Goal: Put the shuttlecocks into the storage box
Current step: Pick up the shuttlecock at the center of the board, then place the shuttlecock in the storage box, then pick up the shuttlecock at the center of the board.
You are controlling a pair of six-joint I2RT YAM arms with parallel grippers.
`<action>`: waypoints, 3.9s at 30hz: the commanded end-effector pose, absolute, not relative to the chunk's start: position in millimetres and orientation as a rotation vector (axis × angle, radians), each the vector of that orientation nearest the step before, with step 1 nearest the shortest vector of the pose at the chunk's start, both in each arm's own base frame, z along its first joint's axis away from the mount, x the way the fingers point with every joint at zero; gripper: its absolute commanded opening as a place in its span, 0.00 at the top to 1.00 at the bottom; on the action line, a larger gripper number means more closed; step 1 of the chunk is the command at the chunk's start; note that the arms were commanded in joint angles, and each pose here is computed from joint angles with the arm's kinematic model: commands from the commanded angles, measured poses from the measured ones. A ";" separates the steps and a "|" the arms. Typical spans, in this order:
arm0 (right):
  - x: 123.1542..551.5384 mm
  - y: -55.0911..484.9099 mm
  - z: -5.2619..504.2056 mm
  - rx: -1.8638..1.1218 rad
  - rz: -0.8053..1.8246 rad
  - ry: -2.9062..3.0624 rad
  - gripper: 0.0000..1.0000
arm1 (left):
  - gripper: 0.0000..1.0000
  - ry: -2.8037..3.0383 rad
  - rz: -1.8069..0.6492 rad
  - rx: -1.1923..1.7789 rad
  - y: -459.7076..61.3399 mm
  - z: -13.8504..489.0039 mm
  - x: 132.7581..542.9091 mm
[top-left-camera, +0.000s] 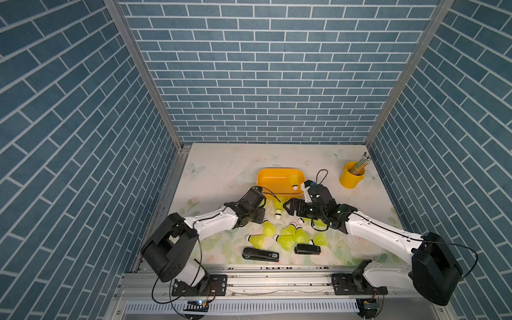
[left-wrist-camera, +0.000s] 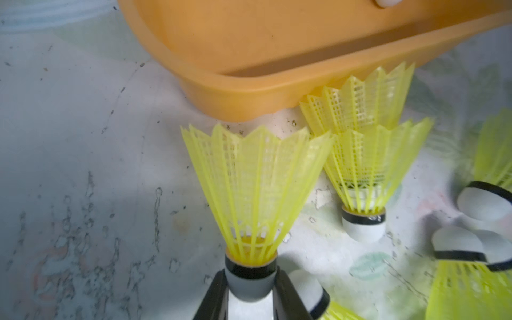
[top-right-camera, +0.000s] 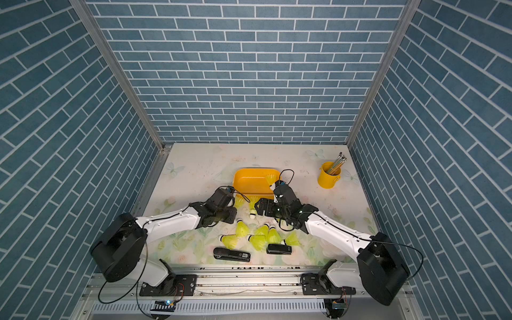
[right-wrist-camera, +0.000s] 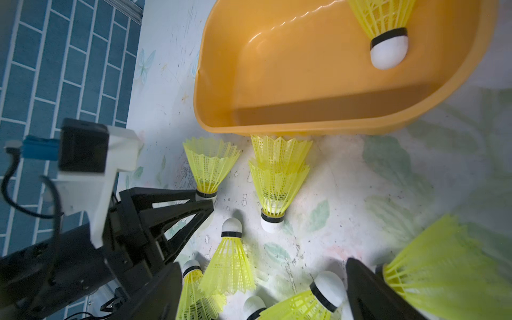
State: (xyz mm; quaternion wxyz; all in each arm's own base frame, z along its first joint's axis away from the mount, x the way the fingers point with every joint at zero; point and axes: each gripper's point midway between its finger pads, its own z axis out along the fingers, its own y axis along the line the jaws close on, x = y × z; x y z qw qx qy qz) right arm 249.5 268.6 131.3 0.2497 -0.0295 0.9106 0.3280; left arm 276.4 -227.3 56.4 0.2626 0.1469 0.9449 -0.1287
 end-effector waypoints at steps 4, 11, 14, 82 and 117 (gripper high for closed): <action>261.5 268.7 159.5 -0.135 0.827 2.426 0.06 | 0.80 2.583 -0.480 0.335 -229.9 90.2 251.1; 300.0 263.2 188.0 -0.136 0.828 2.383 0.08 | 0.80 2.542 -0.540 0.234 -251.9 143.3 285.9; 322.4 258.7 195.4 -0.126 0.827 2.378 0.08 | 0.80 2.557 -0.529 0.171 -262.9 147.2 313.3; 422.6 257.5 132.1 0.073 0.873 2.526 0.13 | 0.56 2.686 -0.027 -0.191 -267.3 48.1 430.2; 383.4 258.6 173.2 -0.003 0.714 2.466 0.16 | 0.29 2.532 -0.115 -0.205 -264.0 124.0 424.6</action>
